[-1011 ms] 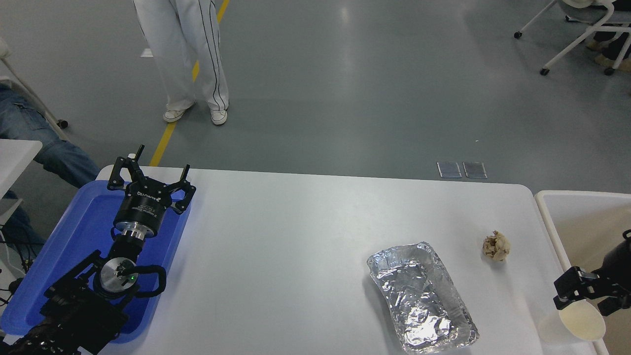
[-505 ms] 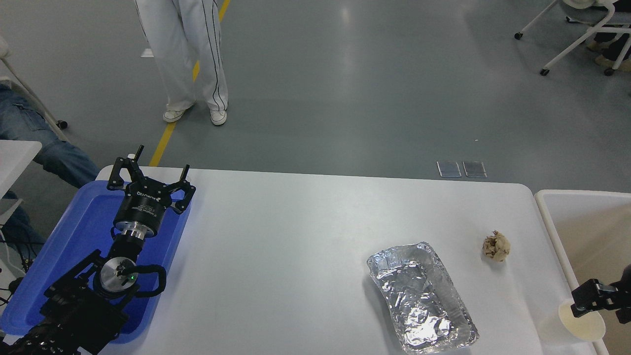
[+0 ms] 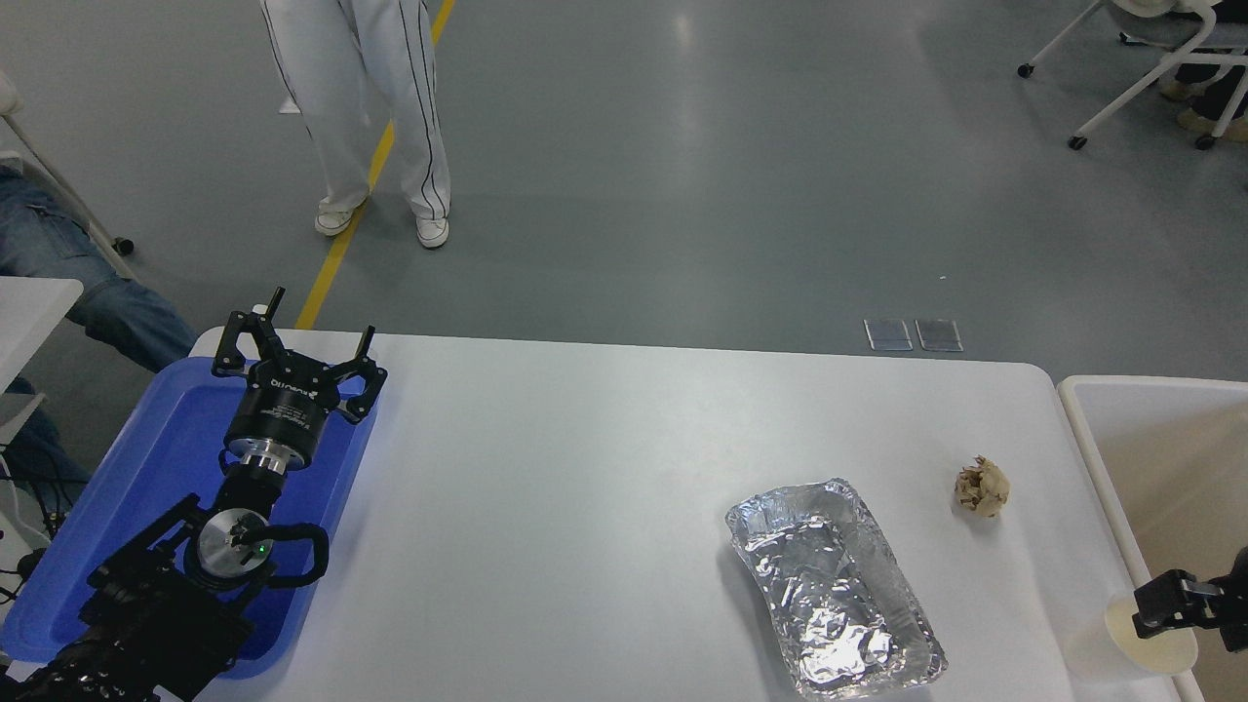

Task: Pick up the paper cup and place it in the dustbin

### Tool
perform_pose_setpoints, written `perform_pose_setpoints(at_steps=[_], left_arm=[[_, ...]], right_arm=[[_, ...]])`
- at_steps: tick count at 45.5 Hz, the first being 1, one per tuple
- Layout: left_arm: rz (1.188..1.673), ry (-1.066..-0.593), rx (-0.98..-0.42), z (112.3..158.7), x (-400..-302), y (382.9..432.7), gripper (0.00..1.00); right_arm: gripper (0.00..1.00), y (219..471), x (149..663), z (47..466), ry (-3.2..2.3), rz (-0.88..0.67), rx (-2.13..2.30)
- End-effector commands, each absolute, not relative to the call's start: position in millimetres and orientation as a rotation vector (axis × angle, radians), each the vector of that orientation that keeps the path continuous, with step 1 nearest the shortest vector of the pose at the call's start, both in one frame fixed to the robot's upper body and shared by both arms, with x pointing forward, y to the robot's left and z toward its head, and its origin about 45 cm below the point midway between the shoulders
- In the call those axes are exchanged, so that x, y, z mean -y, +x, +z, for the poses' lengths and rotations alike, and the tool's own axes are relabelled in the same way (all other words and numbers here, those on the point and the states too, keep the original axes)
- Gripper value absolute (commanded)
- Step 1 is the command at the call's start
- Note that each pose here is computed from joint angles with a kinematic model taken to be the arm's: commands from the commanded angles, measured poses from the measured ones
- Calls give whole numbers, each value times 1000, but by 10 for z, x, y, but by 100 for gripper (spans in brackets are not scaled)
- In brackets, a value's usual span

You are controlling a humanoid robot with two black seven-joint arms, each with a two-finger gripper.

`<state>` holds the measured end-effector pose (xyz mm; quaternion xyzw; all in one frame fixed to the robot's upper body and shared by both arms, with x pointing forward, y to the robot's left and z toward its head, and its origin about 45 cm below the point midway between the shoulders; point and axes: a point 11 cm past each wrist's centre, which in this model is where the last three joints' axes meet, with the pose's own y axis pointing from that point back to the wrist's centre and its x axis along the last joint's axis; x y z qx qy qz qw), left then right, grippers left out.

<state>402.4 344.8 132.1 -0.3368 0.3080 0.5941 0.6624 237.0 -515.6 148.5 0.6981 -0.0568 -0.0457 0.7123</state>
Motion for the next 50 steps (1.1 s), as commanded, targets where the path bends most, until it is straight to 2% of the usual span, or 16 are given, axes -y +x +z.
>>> perform_pose_setpoints(at_steps=[1,3,5,9,11,23,34,50], left_arm=[[1343,-762,-696,1320,-3449,4023,100],[1343,-762,-696,1322,-3446,4025,100],[1344,-761,-696,1319,-3450,4023,100],[1343,-762,-696,1322,-3446,4025,100],[1343,-762,-696,1320,-3449,4023,100],[1343,-762,-696,1320,-3449,4023,100],[1343,-762,-696,1322,-3446,4025,100],[1341,-762,-696,1323,-3445,4024,100]], right_arm=[[52,2336,5165,1441,1550,-106,138],[48,2336,5157,1438,1554,-107,139],[39,2320,5165,1432,1551,-110,135],[8,2286,5164,1428,1552,-127,129],[0,2285,5164,1428,1553,-129,130],[0,2227,5109,1398,1572,-160,132],[0,2280,5093,1421,1589,-179,202],[0,2475,4956,1991,1614,-292,126]])
